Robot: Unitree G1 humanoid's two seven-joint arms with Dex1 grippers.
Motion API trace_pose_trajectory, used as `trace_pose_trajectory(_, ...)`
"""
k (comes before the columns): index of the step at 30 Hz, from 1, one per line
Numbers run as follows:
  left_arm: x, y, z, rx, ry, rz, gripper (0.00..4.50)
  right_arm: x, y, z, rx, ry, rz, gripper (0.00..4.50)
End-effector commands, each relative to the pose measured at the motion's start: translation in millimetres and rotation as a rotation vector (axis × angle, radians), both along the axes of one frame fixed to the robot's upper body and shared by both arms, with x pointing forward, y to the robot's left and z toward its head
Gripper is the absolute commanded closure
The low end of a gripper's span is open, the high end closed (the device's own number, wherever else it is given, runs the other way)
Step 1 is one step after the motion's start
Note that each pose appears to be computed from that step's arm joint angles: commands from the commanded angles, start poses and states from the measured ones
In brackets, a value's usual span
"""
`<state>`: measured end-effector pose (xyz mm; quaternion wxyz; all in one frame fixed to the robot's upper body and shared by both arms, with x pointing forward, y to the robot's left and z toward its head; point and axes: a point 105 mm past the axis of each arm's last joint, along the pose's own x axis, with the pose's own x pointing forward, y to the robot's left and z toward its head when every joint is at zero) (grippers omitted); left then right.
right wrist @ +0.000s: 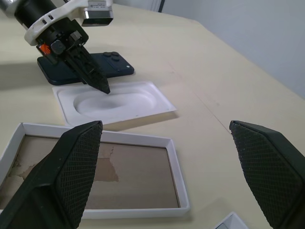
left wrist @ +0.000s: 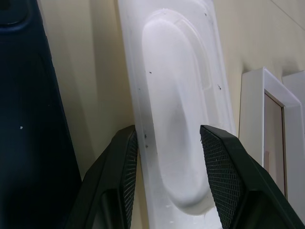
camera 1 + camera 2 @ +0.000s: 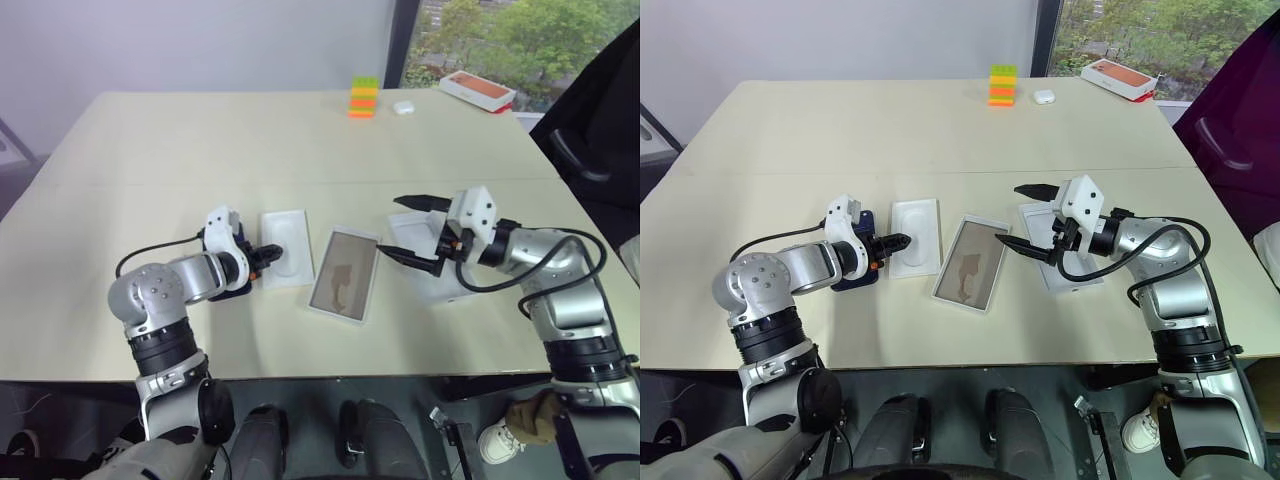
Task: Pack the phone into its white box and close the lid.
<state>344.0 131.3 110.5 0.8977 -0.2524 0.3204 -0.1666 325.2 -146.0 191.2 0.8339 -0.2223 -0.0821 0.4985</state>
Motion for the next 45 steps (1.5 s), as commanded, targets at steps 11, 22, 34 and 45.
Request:
trace_pose_trajectory(11, -1, 3, -1, -0.054, 0.003, 0.015, 4.42, -2, 6, 15, 0.0, -0.061, 0.018, 0.0)
trace_pose_trajectory(22, 0, 32, 43, -0.177, -0.142, 0.021, 4.42, -34, 14, -13, -0.069, 0.142, 0.152, 0.0)
trace_pose_trajectory(34, -2, 50, 59, -0.159, -0.194, -0.006, 4.42, -43, 64, -52, -0.131, 0.297, 0.138, 0.0)
trace_pose_trajectory(45, -4, 42, 54, -0.151, -0.184, -0.025, 4.5, -49, 79, -82, -0.233, 0.332, 0.13, 0.88)
